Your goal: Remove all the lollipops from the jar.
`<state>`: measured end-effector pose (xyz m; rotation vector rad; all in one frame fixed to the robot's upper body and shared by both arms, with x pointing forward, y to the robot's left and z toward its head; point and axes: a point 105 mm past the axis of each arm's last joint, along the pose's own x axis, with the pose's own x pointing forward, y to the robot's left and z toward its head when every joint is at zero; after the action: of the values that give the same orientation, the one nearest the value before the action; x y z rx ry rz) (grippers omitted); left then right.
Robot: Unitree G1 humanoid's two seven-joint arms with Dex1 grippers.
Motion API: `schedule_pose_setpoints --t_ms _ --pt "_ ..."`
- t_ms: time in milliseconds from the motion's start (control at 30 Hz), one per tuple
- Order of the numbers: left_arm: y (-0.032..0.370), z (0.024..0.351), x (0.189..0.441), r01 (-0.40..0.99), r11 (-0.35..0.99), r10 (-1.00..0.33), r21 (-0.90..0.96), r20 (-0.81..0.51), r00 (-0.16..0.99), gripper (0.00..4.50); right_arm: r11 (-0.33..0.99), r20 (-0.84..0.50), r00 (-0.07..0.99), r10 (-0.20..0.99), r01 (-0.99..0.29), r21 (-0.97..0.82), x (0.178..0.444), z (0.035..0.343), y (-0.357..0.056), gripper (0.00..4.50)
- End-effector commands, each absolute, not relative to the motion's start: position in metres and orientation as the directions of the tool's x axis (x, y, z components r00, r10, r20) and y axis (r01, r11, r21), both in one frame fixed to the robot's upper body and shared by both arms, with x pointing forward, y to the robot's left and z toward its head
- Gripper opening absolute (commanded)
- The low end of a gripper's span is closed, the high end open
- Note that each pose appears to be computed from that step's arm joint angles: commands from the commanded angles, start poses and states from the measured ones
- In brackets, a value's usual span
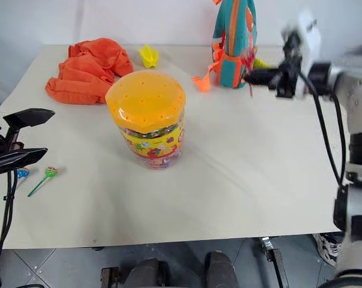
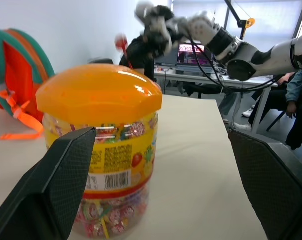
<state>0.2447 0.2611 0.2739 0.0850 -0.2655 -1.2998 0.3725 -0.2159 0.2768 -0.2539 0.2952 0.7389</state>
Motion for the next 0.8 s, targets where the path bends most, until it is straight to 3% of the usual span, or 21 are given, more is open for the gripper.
schedule_pose_setpoints --t_ms 33,100,300,433,667,800 --pt "0.261 0.280 0.238 0.939 0.255 -0.962 0.229 0.158 0.222 4.50 0.788 -0.440 0.751 0.492 -0.599 -0.143 0.373 0.254 -0.249 0.04" --pt "0.262 0.276 0.244 0.931 0.294 -0.952 0.217 0.150 0.266 4.50 0.826 -0.522 0.745 0.417 -0.550 -0.125 0.373 0.225 -0.266 0.04" --pt "0.262 0.271 0.245 0.927 0.320 -0.944 0.197 0.144 0.296 4.50 0.883 -0.596 0.731 0.333 -0.463 -0.074 0.375 0.177 -0.283 0.04" --pt "0.264 0.266 0.248 0.910 0.376 -0.926 0.175 0.115 0.360 4.50 0.879 -0.582 0.731 0.356 -0.473 -0.056 0.374 0.174 -0.280 1.00" --pt "0.266 0.259 0.253 0.871 0.457 -0.889 0.178 0.101 0.446 4.50 0.851 -0.523 0.739 0.425 -0.523 -0.047 0.361 0.188 -0.272 3.33" --pt "0.267 0.255 0.264 0.814 0.548 -0.836 0.190 0.119 0.535 4.50 0.756 -0.391 0.711 0.584 -0.652 -0.058 0.345 0.212 -0.251 4.48"
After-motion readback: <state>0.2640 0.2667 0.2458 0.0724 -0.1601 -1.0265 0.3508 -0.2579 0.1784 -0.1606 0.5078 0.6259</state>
